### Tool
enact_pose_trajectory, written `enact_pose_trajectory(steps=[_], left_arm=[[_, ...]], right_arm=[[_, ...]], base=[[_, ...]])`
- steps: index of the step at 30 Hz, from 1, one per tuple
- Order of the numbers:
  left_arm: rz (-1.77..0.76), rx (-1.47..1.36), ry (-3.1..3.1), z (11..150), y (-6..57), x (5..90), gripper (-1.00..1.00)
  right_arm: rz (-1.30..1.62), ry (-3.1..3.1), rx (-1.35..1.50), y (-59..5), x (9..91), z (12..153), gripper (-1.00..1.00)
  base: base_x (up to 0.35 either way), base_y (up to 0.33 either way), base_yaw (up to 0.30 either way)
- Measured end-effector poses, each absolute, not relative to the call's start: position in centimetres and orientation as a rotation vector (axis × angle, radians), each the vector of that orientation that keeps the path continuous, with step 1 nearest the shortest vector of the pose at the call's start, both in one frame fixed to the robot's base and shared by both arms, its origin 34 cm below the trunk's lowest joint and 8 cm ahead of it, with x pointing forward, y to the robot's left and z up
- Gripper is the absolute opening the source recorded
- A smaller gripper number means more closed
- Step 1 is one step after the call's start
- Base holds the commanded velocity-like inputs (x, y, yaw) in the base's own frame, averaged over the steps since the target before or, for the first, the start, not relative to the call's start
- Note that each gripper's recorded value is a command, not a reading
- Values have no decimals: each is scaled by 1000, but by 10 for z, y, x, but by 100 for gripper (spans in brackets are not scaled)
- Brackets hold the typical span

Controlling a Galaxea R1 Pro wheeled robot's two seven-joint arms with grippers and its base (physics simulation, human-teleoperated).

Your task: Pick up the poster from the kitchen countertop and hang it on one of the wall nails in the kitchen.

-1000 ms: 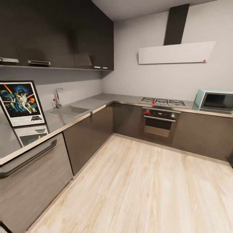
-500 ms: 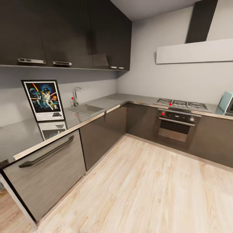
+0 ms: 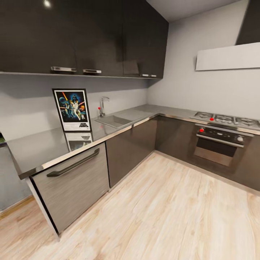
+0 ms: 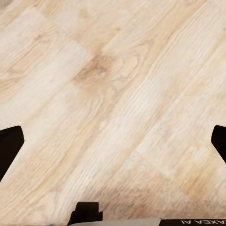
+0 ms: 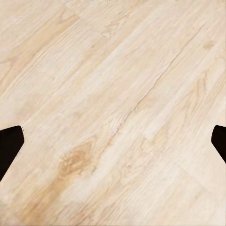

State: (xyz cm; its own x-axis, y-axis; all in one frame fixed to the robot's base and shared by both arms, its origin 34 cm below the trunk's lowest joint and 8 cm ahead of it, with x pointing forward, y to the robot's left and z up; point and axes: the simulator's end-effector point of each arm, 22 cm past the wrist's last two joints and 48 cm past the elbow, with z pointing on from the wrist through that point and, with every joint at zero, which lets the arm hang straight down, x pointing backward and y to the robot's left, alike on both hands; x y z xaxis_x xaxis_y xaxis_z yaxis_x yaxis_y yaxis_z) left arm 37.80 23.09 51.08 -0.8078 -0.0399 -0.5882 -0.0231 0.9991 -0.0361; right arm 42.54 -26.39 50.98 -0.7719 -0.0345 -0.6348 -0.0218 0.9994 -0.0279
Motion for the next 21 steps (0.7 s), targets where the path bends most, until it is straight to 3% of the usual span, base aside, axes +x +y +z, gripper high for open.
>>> enact_pose_trajectory(steps=[12, 21], left_arm=[[-36, -44, 2512, 511, 231, 378, 100], [-36, -44, 2511, 511, 231, 378, 100]], right_arm=[[-22, 2453, -38, -264, 425, 510, 100], [-24, 2453, -37, -264, 425, 510, 100]], base=[[0, -246, 148], [0, -60, 286]])
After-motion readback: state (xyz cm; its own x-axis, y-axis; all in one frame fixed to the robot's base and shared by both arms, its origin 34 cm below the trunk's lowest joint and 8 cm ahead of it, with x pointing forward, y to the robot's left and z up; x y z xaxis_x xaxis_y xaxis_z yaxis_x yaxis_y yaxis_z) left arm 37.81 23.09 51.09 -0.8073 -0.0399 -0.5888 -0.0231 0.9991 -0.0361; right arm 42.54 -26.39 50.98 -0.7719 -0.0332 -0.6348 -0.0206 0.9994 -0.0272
